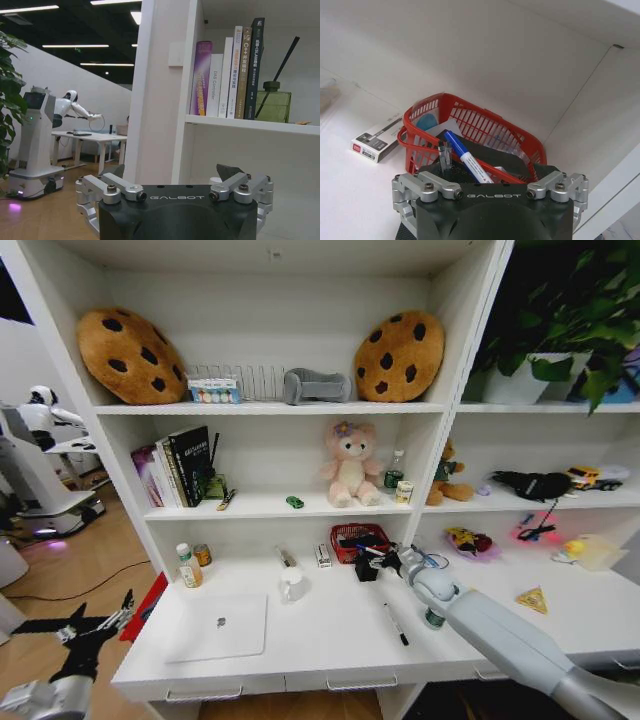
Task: Organize the objects on the table.
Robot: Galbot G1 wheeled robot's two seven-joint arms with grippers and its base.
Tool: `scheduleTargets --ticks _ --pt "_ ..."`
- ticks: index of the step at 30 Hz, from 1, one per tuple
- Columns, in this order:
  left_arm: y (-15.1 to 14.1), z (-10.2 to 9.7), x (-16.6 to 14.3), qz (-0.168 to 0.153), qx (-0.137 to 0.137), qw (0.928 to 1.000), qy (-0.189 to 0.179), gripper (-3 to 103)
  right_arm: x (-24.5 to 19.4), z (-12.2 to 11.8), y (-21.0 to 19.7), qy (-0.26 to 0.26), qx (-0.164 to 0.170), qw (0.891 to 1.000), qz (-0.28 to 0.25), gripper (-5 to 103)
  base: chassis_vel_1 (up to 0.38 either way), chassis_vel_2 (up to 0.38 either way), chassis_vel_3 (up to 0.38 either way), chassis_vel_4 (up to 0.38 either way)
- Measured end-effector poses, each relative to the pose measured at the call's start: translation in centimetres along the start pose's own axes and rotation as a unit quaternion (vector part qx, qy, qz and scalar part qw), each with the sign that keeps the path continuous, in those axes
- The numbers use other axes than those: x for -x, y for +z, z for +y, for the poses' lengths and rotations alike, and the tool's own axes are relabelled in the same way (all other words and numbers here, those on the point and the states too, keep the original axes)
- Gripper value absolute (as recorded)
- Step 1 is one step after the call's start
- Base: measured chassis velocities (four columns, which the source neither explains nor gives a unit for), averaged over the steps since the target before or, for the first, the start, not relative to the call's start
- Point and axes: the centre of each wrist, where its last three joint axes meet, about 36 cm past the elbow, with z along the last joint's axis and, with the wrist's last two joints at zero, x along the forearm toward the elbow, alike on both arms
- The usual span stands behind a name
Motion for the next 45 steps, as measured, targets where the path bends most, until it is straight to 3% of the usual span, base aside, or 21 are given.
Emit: scheduleTargets --ticks 34,41,44,45 --pt "0.3 0.3 -0.1 0.001 -0.003 1.0000 -0.007 100 3.3 0.7 0.6 -0.006 -0.019 1.000 0.019 101 0.000 0.000 0.000 0.000" --pt "0.4 0.2 -0.1 0.002 -0.004 1.0000 -0.005 100 2.8 0.5 0.5 -0.004 -0.019 1.000 0.016 79 0.000 0.000 0.000 0.000" --pt "0.4 0.1 0.0 0.001 -0.005 1.0000 -0.005 100 2.5 0.6 0.9 -0.004 -0.017 1.000 0.019 62 0.000 0.000 0.000 0.000" --pt "0.4 0.1 0.0 0.001 -0.005 1.0000 -0.005 100 2.5 0.6 0.9 -0.004 -0.017 1.000 0.019 62 0.000 0.000 0.000 0.000"
